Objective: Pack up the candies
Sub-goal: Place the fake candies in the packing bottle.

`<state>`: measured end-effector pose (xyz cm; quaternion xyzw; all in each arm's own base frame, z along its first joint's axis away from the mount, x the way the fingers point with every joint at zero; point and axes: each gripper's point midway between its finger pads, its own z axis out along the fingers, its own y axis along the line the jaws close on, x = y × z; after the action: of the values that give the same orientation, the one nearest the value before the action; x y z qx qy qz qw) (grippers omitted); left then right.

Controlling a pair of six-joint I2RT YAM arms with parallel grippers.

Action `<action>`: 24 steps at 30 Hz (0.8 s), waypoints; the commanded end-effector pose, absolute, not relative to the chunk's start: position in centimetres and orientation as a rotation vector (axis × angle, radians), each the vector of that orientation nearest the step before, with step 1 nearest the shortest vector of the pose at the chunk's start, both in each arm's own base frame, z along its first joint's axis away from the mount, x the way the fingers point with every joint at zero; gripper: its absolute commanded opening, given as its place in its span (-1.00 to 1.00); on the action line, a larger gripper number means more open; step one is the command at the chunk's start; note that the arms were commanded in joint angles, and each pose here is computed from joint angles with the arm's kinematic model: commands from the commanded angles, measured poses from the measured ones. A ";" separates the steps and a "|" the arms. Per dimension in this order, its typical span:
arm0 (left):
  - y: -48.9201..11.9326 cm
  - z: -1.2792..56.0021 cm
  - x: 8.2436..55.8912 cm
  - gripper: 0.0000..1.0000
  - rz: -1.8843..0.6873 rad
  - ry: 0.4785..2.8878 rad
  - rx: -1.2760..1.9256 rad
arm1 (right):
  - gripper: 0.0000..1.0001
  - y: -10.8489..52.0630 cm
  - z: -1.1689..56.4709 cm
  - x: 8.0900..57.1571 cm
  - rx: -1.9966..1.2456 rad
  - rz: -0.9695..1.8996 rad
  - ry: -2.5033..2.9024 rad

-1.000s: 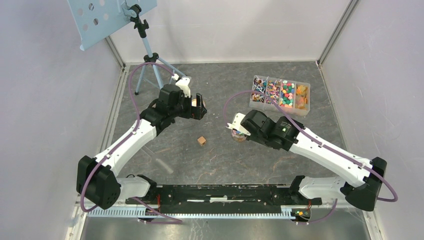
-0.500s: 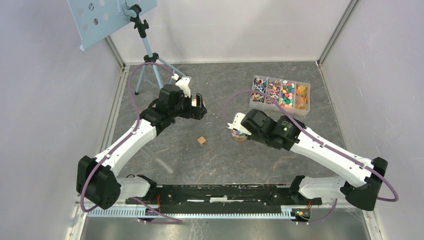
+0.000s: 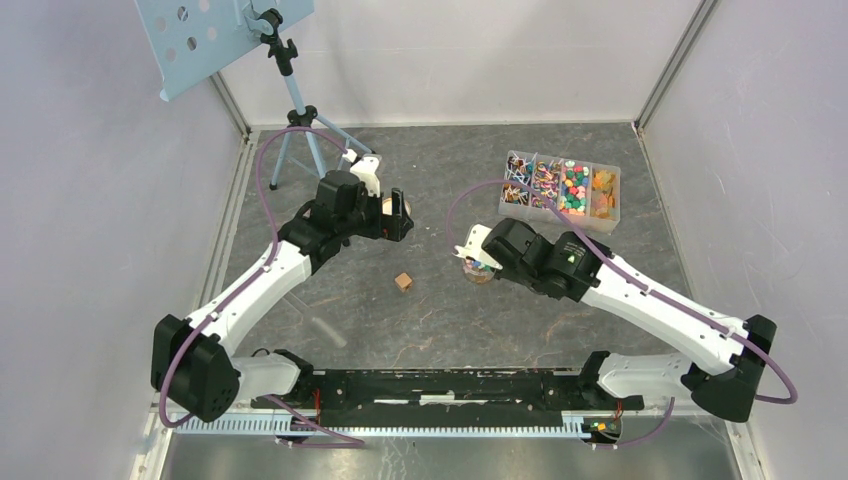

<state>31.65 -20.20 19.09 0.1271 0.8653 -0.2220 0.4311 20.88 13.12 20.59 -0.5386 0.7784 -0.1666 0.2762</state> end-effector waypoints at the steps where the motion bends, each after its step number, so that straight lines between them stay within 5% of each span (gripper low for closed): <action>1: -20.6 21.0 31.8 1.00 -0.601 2.093 0.287 | -1.00 12.8 22.0 21.2 -1.435 -0.486 2.075; 15: -20.5 21.0 31.8 1.00 -0.591 2.093 0.288 | -1.00 12.3 22.5 21.3 -1.454 -0.540 2.060; 24: -20.8 22.3 31.6 1.00 -0.631 2.062 0.274 | -1.00 15.8 25.9 22.3 -1.252 -0.235 1.731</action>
<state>31.54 -20.14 19.65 0.1270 0.8614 -0.2243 0.4376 21.52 13.39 22.72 -0.5331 0.7535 -0.1560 0.3518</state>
